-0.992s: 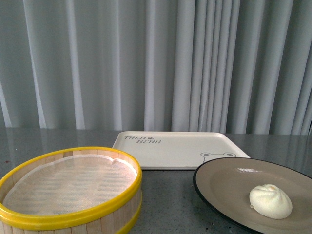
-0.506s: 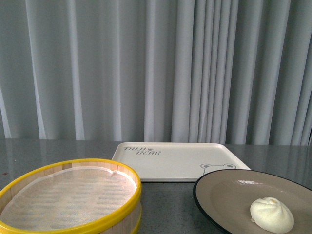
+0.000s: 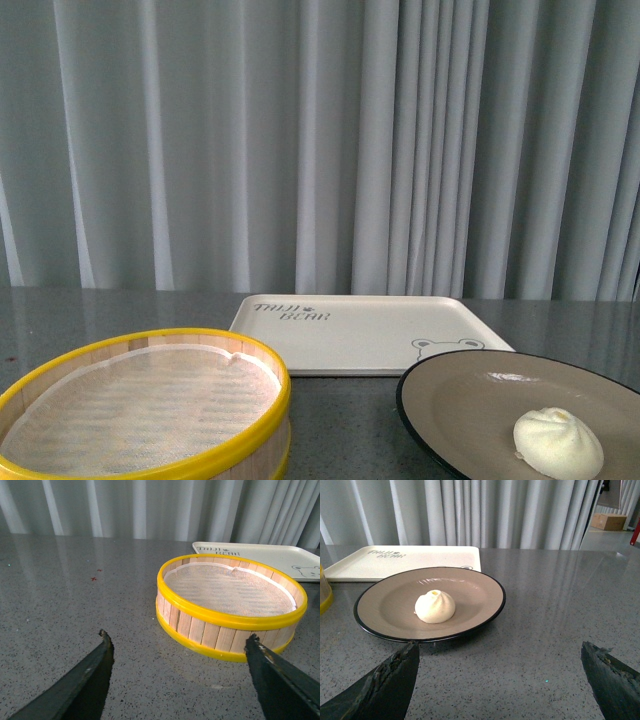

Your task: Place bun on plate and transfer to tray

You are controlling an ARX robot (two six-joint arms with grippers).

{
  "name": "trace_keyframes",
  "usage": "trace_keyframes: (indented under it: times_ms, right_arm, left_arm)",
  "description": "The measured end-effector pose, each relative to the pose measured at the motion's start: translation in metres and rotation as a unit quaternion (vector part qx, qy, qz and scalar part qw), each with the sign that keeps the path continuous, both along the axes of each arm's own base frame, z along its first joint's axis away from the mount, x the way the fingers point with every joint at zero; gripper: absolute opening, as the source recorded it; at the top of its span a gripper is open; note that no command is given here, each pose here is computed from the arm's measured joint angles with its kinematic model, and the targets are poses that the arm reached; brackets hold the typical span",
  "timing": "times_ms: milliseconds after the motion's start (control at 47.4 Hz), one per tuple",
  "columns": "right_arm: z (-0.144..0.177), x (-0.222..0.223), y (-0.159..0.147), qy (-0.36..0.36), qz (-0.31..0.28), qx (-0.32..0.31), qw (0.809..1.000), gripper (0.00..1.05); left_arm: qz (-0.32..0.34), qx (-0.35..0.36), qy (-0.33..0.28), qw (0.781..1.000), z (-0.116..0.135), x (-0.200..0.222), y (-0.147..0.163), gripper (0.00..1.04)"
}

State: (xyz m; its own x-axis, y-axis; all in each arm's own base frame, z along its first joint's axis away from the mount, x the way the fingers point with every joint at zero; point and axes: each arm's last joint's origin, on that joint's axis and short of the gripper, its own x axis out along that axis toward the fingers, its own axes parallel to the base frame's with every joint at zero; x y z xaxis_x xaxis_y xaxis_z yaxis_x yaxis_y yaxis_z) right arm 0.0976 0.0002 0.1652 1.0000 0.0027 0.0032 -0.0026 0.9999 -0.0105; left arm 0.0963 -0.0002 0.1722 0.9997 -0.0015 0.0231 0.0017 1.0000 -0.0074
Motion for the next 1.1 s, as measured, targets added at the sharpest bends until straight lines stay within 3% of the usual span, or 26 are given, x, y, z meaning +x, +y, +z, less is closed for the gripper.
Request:
trace_keyframes:
  times_ms: [127, 506, 570, 654, 844, 907, 1013, 1097]
  right_arm:
    - [0.0, 0.0, 0.0, 0.0, 0.0, 0.0, 1.0, 0.96]
    - [0.0, 0.0, 0.0, 0.001, -0.002, 0.001, 1.0, 0.96]
    - [0.001, 0.001, 0.001, 0.077, -0.044, 0.032, 0.996, 0.96]
    - [0.009, 0.009, 0.001, 0.149, -0.075, 0.018, 0.986, 0.96]
    - [0.035, 0.04, 0.004, 0.184, -0.013, -0.134, 0.974, 0.96]
    - [0.037, 0.043, 0.007, 0.19, 0.022, -0.21, 0.959, 0.96]
    - [0.036, 0.045, 0.013, 0.184, 0.102, -0.37, 0.905, 0.96]
    - [0.04, 0.055, 0.016, 0.144, 0.139, -0.493, 0.847, 0.96]
  left_arm:
    - [0.0, 0.001, 0.0, 1.0, 0.0, 0.0, 0.0, 1.0]
    - [0.0, 0.001, 0.0, 1.0, 0.0, 0.0, 0.0, 0.98]
    - [0.0, 0.001, 0.0, 1.0, 0.0, 0.0, 0.0, 0.98]
    - [0.0, 0.001, 0.0, 1.0, 0.0, 0.0, 0.0, 0.98]
    - [0.0, 0.001, 0.0, 1.0, 0.0, 0.0, 0.0, 0.98]
    - [0.0, 0.001, 0.0, 1.0, 0.0, 0.0, 0.0, 0.98]
    - [0.0, 0.001, 0.0, 1.0, 0.0, 0.0, 0.0, 0.98]
    - [0.0, 0.001, 0.0, 1.0, 0.0, 0.0, 0.0, 0.98]
